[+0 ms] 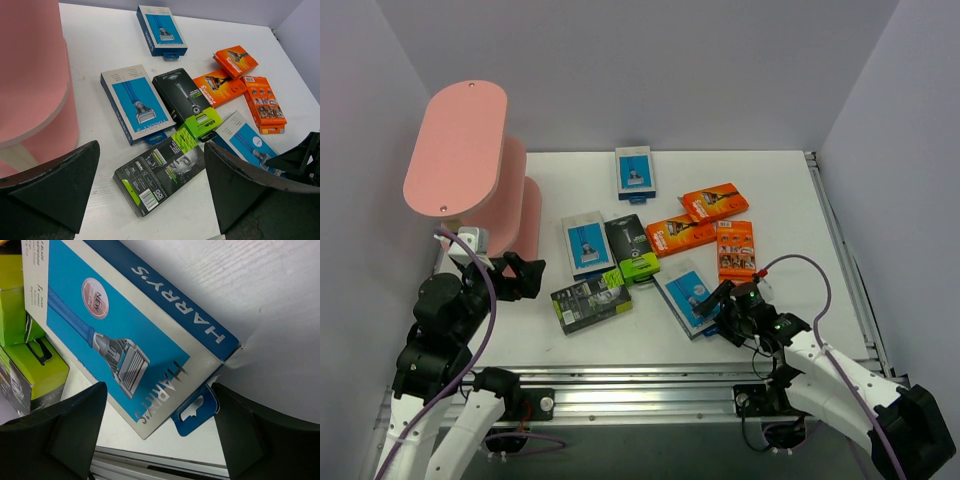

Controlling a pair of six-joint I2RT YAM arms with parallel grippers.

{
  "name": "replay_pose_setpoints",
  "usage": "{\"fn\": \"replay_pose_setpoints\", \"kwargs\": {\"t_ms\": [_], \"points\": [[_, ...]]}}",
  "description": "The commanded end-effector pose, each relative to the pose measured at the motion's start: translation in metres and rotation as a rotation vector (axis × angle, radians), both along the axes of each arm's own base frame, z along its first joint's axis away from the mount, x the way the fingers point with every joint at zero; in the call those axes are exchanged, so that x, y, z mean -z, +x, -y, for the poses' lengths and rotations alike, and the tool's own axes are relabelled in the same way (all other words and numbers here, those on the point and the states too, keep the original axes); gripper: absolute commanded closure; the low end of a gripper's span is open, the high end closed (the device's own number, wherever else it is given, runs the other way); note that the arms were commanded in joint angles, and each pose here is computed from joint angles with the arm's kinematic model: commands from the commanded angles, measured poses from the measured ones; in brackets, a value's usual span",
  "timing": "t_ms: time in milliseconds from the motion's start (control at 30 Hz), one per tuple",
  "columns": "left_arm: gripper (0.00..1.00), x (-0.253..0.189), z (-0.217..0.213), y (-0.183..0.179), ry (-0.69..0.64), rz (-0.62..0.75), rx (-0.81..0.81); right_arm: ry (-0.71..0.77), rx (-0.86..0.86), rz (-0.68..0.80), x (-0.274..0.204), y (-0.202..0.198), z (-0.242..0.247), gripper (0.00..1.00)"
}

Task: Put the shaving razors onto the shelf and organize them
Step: Grab a shaving razor with the right arm

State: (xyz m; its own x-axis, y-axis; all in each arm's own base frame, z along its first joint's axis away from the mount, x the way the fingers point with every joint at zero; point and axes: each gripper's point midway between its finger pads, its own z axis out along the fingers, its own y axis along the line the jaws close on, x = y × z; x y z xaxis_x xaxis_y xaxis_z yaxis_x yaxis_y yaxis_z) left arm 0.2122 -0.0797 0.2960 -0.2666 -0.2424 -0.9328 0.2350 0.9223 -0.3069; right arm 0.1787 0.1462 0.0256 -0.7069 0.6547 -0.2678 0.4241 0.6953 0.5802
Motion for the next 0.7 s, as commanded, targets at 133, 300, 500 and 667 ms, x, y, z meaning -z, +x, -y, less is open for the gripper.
{"fn": "replay_pose_setpoints", "kwargs": {"t_ms": [133, 300, 500, 667], "points": [[0.06, -0.012, 0.004, 0.003, -0.022, 0.043, 0.013, -0.035, 0.073, 0.036, 0.006, 0.015, 0.007, 0.29], [0.06, -0.011, 0.005, 0.004, -0.023, 0.039, 0.016, -0.052, 0.090, 0.085, -0.005, 0.035, 0.005, 0.36], [0.06, -0.011, 0.005, 0.003, -0.024, 0.039, 0.017, -0.047, 0.110, 0.114, -0.010, 0.063, 0.006, 0.46], [0.06, -0.010, 0.006, 0.004, -0.022, 0.033, 0.022, -0.094, 0.136, 0.135, -0.018, 0.084, 0.029, 0.46]]}}
